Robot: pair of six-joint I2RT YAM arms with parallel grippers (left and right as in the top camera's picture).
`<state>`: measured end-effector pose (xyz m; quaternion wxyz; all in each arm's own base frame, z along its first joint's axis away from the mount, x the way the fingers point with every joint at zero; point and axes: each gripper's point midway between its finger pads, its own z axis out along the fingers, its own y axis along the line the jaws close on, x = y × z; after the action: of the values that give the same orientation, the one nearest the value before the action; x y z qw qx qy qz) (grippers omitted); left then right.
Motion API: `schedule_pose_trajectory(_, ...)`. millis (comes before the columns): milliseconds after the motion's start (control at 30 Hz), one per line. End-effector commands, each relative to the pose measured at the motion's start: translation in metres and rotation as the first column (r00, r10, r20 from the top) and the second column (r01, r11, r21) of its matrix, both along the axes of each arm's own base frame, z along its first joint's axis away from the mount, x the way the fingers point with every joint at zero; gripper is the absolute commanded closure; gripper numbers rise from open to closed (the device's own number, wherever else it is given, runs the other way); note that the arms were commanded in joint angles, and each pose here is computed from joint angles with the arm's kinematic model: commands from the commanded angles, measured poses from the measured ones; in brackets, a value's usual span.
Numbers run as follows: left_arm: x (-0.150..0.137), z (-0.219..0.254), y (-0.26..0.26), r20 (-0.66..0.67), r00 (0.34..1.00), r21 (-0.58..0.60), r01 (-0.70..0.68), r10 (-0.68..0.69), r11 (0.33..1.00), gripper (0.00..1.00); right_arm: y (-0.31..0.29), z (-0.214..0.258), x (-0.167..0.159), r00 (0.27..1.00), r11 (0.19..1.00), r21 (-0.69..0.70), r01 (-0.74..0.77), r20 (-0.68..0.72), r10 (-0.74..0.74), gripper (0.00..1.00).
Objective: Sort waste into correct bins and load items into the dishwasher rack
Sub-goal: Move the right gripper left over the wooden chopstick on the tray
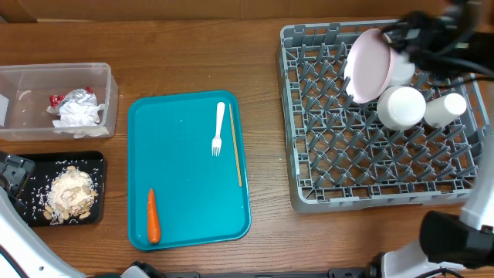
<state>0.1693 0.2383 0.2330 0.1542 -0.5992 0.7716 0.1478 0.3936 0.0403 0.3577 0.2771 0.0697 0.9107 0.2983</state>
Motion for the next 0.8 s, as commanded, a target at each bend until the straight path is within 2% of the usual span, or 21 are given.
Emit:
schedule_pose_trajectory(0,0.003,0.006,0.002,0.019,1.000,0.009,-0.009,0.009,1.000,0.00,0.050,-0.015,-0.001,0.991,0.989,-0.071,-0.130,-0.021,0.129,0.00)
schedule_pose_trajectory(133,0.003,0.006,0.002,0.019,1.000,0.009,-0.009,0.009,1.000,0.00,0.095,-0.055,-0.002,0.976,0.964,-0.178,-0.196,-0.125,0.176,0.02)
schedule_pose_trajectory(233,0.003,0.006,0.002,0.019,1.000,0.009,-0.009,0.009,1.000,0.00,0.130,-0.087,-0.005,0.957,0.951,-0.189,-0.247,-0.200,0.209,0.18)
schedule_pose_trajectory(300,0.003,0.006,0.002,0.019,1.000,0.009,-0.009,0.009,1.000,0.00,0.159,-0.111,-0.007,0.940,0.941,-0.176,-0.288,-0.239,0.243,0.23)
schedule_pose_trajectory(400,0.003,0.006,0.002,0.019,1.000,0.009,-0.009,0.009,1.000,0.00,0.189,-0.141,-0.010,0.922,0.930,-0.175,-0.324,-0.278,0.269,0.23)
schedule_pose_trajectory(533,0.003,0.006,0.002,0.019,1.000,0.009,-0.009,0.009,1.000,0.00,0.207,-0.184,-0.012,0.918,0.928,-0.236,-0.289,-0.345,0.198,0.26)
schedule_pose_trajectory(767,0.003,0.006,0.002,0.019,1.000,0.009,-0.009,0.009,1.000,0.00,0.255,-0.231,-0.036,0.869,0.855,-0.279,-0.438,-0.376,0.322,0.27)
